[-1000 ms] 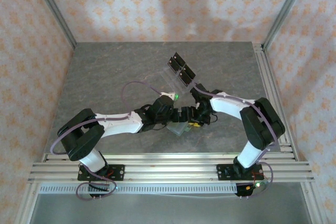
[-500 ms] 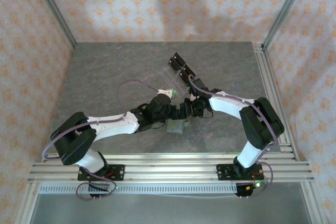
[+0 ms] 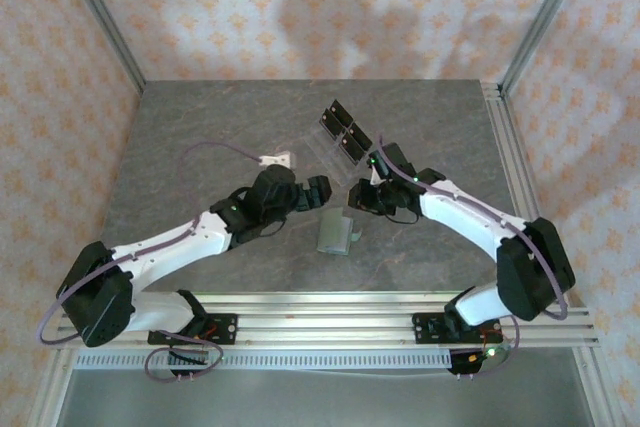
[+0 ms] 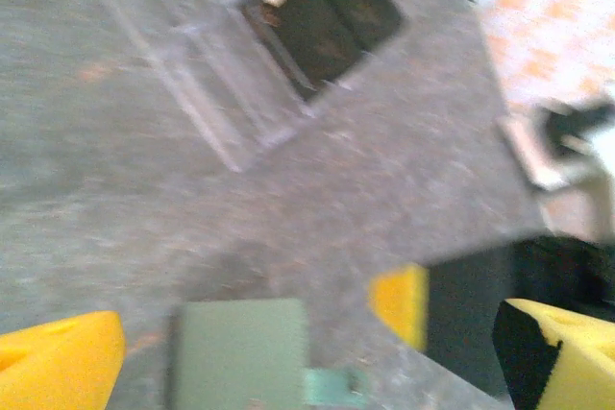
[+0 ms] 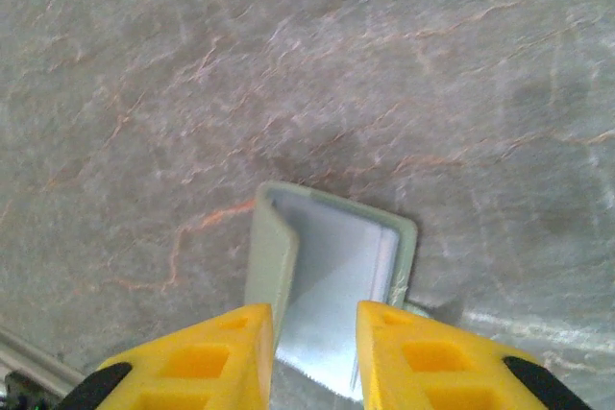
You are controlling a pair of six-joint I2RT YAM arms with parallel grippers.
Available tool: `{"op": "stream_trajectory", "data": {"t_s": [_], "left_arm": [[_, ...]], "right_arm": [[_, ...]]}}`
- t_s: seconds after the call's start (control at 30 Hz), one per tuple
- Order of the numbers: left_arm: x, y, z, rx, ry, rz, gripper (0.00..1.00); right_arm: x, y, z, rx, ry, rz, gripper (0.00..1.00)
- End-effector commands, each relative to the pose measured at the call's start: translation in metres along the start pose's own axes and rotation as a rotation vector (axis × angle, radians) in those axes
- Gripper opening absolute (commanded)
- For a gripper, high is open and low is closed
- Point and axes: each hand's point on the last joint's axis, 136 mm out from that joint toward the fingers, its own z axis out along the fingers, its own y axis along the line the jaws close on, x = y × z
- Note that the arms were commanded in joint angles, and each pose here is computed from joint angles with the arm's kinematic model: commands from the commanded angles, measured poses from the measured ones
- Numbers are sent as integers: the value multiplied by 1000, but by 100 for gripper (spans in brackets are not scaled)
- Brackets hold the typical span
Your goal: Put the credit cards into the card holder
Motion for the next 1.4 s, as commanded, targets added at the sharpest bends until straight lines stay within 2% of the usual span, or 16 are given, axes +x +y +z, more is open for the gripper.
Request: {"op": "stream_trajectory", "data": {"t_s": [0.0, 0.3, 0.57, 0.83, 1.07, 1.37], "left_arm": [[-3, 46, -5, -194, 41, 55, 100], [-2, 81, 1, -326, 141, 104, 100], [14, 93, -2, -364, 211, 129, 100], [34, 82, -6, -271, 304, 154, 100], [70, 66, -1, -178, 404, 239, 100], [109, 50, 21, -163, 473, 309, 100]], "right_arm": [[18, 12, -4, 17, 36, -44, 28], [46, 52, 16, -34, 71, -101, 25], [55, 33, 49, 24, 111, -100, 22], [54, -2, 61, 91, 91, -54, 19], [59, -22, 68, 122, 103, -28, 18], [61, -30, 72, 132, 108, -16, 18]]}}
